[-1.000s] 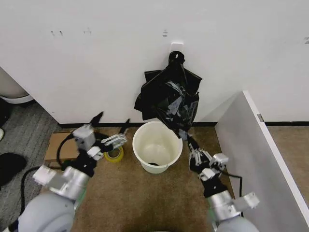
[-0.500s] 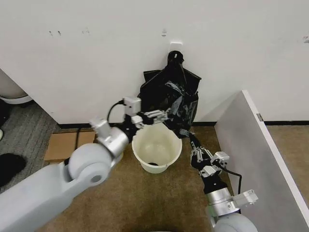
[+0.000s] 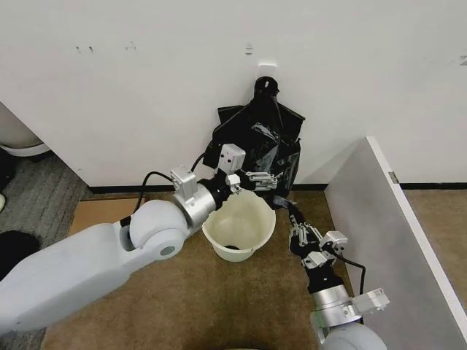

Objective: Place the garbage bag over the trash bin.

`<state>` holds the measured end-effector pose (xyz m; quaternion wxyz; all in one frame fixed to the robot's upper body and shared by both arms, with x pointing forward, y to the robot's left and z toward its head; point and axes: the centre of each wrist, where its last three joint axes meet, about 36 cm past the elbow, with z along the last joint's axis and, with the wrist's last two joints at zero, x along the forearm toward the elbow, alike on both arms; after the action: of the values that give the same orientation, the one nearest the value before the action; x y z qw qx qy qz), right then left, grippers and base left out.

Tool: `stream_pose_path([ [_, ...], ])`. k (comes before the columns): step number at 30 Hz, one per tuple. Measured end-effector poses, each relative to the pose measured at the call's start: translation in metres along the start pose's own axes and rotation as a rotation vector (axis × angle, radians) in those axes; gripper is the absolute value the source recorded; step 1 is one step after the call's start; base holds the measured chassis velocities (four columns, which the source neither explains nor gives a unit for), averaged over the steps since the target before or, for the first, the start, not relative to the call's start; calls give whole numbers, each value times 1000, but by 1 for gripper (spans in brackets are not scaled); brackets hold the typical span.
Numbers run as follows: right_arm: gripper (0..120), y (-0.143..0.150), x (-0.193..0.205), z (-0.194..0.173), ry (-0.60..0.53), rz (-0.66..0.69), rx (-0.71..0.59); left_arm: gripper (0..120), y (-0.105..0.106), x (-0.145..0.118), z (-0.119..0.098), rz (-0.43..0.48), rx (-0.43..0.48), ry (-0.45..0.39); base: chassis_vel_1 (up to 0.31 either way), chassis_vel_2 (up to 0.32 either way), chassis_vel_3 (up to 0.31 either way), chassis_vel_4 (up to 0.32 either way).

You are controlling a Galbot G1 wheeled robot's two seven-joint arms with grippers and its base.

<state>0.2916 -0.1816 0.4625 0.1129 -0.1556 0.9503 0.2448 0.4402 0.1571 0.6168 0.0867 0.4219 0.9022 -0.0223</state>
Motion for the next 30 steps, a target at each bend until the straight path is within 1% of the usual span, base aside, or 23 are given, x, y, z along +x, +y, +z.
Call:
stream_pose_path([
  [2, 0, 1, 0, -1, -2, -2, -2, 93, 4, -4, 3, -16, -33, 11, 0, 0, 0, 0],
  [4, 0, 1, 0, -1, -4, -2, -3, 81, 7, -7, 4, -22, -61, 17, 0, 0, 0, 0],
  [5, 0, 1, 0, -1, -4, -2, -3, 81, 7, -7, 4, -22, -61, 17, 0, 0, 0, 0],
  [6, 0, 1, 0, -2, -5, -2, -3, 78, 8, -9, 4, -26, -71, 21, 0, 0, 0, 0],
  [7, 0, 1, 1, -3, -7, -3, -5, 71, 10, -11, 4, -32, -83, 26, 0, 0, 0, 0],
  [8, 0, 1, 1, -3, -9, -3, -5, 68, 11, -12, 5, -35, -88, 29, 0, 0, 0, 0],
  [9, 0, 2, 1, -4, -12, -4, -6, 65, 12, -15, 6, -41, -90, 30, 0, 0, 0, 0],
  [10, 0, 2, 1, -4, -12, -4, -6, 65, 12, -15, 6, -41, -90, 30, 0, 0, 0, 0],
  [13, 0, 3, 1, -7, -17, -4, -6, 53, 13, -19, 9, -51, -86, 27, 0, 0, 0, 0],
  [14, 0, 3, 2, -8, -18, -4, -5, 46, 12, -20, 9, -52, -82, 22, 0, 0, 0, 0],
  [15, 0, 3, 2, -8, -18, -3, -5, 45, 12, -20, 9, -52, -81, 21, 0, 0, 0, 0],
  [16, 0, 3, 2, -8, -20, -4, -4, 36, 11, -21, 10, -57, -77, 19, 0, 0, 0, 0],
  [19, 0, 3, 2, -9, -20, -4, -4, 33, 12, -22, 11, -60, -74, 16, 0, 0, 0, 0],
  [21, 0, 2, 2, -9, -19, -4, -1, 22, 13, -23, 12, -64, -74, 9, 0, 0, 0, 0],
  [24, 0, 1, 2, -10, -20, -3, 2, 10, 13, -22, 13, -68, -72, 1, 0, 0, 0, 0],
  [25, 0, 1, 2, -10, -20, -3, 2, 8, 13, -22, 14, -69, -72, 1, 0, 0, 0, 0],
  [26, 0, 1, 2, -11, -21, -3, 1, 1, 13, -21, 15, -74, -70, -2, 0, 0, 0, 0],
  [30, 0, 2, 2, -12, -24, -6, 0, 0, 11, -15, 17, -89, -58, -13, 0, 0, 0, 0],
])
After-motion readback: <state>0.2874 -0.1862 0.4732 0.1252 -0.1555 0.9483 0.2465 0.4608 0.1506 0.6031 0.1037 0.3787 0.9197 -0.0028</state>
